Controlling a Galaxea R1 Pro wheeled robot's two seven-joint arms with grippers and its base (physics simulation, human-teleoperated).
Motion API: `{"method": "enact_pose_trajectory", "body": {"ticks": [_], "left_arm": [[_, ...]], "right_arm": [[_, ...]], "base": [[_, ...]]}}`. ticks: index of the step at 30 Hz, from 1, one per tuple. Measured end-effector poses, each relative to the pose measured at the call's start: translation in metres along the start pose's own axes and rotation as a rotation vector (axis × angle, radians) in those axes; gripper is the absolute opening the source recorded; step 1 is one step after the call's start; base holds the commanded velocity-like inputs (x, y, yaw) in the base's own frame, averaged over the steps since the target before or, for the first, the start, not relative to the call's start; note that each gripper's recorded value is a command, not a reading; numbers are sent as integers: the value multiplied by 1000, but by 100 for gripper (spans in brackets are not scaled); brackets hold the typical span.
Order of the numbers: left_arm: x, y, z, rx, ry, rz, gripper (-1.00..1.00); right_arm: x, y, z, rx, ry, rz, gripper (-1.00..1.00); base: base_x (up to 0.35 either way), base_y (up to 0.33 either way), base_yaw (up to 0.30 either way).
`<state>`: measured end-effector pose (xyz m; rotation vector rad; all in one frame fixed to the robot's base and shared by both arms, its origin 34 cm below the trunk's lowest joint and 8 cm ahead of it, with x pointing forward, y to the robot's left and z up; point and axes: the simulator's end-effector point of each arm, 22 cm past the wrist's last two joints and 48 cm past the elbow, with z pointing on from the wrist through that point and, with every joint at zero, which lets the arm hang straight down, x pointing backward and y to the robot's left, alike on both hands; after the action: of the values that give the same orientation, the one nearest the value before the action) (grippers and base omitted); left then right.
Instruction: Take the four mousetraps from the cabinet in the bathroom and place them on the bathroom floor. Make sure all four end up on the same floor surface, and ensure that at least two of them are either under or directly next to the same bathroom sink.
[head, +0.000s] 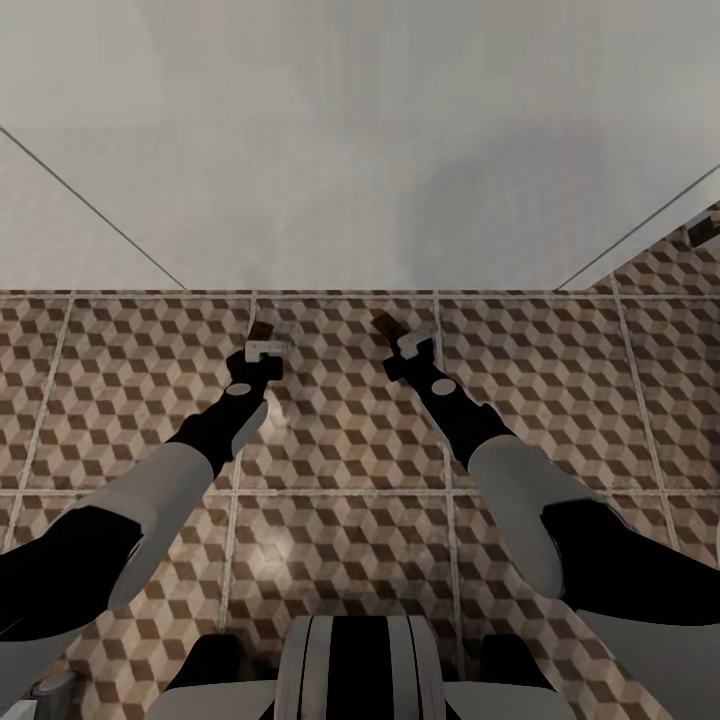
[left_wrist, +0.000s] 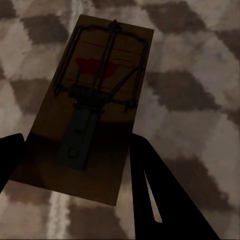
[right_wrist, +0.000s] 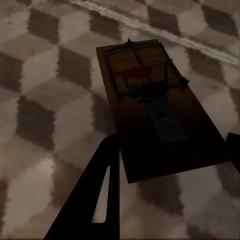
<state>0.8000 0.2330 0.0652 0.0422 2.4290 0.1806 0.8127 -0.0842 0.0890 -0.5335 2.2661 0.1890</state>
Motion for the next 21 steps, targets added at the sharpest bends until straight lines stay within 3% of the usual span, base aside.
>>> {"method": "enact_pose_trajectory", "body": {"ticks": [18, 19, 21], "left_arm": [[1, -3, -1, 3, -5, -1, -100], [2, -4, -1, 4, -5, -1, -100], [2, -6, -1, 7, -5, -1, -100]], "right_arm": [[3, 0, 0, 2, 7, 0, -100], [3, 0, 0, 1, 7, -1, 100], [3, 1, 0, 0, 7, 2, 100]], "base": [[0, 0, 0], [0, 0, 0], [0, 0, 0]]}}
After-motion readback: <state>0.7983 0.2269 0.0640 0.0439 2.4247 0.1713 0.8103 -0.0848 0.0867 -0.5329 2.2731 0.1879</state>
